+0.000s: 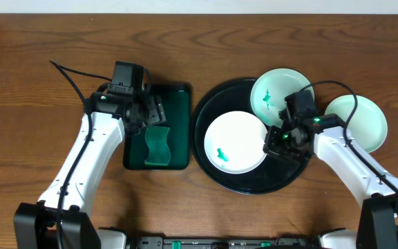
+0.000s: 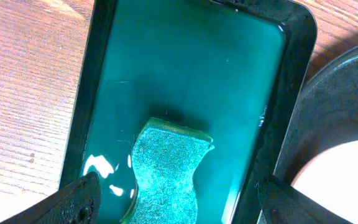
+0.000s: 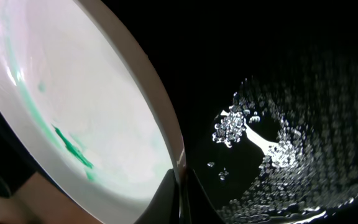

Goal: Clean dirty plates on tray and stack at the side

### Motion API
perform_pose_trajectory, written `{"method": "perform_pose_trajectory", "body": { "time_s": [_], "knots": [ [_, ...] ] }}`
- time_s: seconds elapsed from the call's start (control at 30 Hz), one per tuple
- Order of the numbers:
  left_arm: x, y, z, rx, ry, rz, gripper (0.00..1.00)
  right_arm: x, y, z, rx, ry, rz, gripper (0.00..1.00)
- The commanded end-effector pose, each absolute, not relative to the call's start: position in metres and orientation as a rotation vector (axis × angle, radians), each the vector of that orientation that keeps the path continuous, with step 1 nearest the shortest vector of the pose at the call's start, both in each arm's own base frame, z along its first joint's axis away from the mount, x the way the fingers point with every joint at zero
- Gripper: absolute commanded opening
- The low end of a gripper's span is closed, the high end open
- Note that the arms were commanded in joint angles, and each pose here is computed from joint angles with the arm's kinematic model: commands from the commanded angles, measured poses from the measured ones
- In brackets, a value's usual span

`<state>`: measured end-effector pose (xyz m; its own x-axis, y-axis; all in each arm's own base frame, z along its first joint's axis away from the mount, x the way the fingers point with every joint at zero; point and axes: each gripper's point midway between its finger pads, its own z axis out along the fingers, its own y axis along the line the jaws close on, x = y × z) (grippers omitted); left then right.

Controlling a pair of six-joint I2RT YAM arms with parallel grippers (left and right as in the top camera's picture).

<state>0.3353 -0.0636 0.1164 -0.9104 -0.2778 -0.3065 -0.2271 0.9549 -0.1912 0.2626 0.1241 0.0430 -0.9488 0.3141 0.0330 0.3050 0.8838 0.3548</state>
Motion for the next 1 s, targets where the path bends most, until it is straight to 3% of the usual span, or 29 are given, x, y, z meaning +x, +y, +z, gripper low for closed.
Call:
{"method": "perform_pose_trajectory", "body": {
  "time_s": [0.0,0.07,0.17,0.2,0.3,0.4,0.6,0.97],
  "knots": [
    [0.34,-0.061,0.124,-0.376,2.751,-0.209,0.81,0.26,0.127,0.042,0.657,3.005,0.498,0.02],
    [0.34,-0.061,0.124,-0.376,2.751,-0.209,0.81,0.259,0.132,0.042,0.631,3.01,0.5,0.04],
    [0.34,-0.061,0.124,-0.376,2.751,-0.209,0.82,0.259,0.137,0.041,0.482,3.014,0.471,0.25],
    [0.34,-0.061,0.123,-0.376,2.751,-0.209,0.81,0.259,0.138,0.041,0.404,3.015,0.47,0.36],
    [0.34,-0.061,0.124,-0.376,2.751,-0.209,0.81,0.265,0.137,0.042,0.197,2.993,0.451,0.49],
    [0.34,-0.061,0.124,-0.376,2.751,-0.209,0.81,0.283,0.125,0.042,0.024,2.913,0.329,0.48],
    [0.34,-0.061,0.124,-0.376,2.751,-0.209,0.82,0.315,0.108,0.047,-0.127,2.772,0.128,0.27],
    [0.34,-0.061,0.123,-0.376,2.751,-0.209,0.81,0.322,0.13,0.025,-0.222,2.782,0.21,0.31]
  ]
}}
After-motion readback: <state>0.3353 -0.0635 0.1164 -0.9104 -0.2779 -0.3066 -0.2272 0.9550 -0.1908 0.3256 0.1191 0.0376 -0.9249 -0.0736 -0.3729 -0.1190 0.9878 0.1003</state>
